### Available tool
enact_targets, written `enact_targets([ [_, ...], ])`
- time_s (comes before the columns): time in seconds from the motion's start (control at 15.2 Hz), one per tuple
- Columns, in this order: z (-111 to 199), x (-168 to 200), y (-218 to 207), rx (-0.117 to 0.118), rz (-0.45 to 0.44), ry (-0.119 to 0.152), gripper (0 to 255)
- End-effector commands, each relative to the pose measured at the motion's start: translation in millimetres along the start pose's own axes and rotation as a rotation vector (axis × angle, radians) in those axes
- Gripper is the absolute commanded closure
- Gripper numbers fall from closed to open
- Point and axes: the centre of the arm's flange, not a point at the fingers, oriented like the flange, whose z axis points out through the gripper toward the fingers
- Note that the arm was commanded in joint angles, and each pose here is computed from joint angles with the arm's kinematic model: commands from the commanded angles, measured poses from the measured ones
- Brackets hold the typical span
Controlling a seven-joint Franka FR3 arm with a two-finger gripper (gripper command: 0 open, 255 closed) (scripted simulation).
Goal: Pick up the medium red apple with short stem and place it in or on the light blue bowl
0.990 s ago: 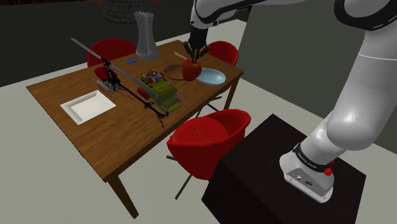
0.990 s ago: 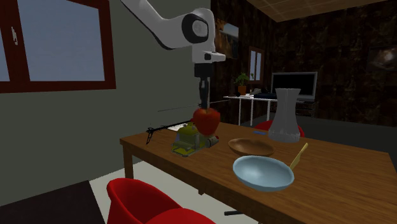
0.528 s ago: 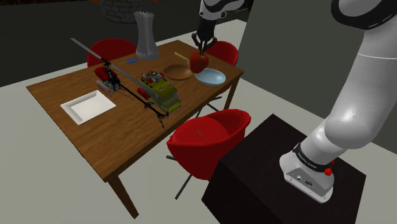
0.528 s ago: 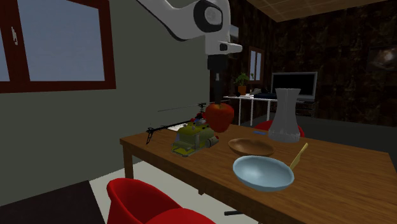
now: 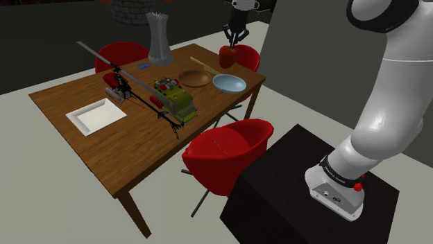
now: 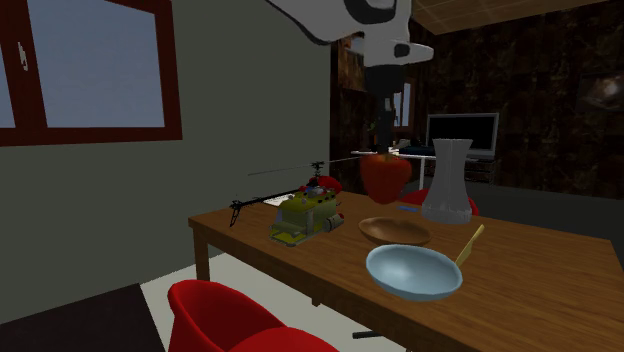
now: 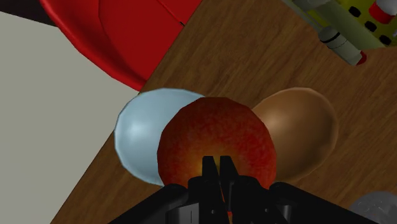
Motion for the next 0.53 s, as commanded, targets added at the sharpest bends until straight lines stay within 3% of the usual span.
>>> enact_targets([
  [0.0,-10,20,12,0.0,-0.002,0.0,255],
  [0.2,-24,58,36,0.0,-0.002,0.0,255],
  [0.46,-3,58,37,0.0,-0.002,0.0,255],
])
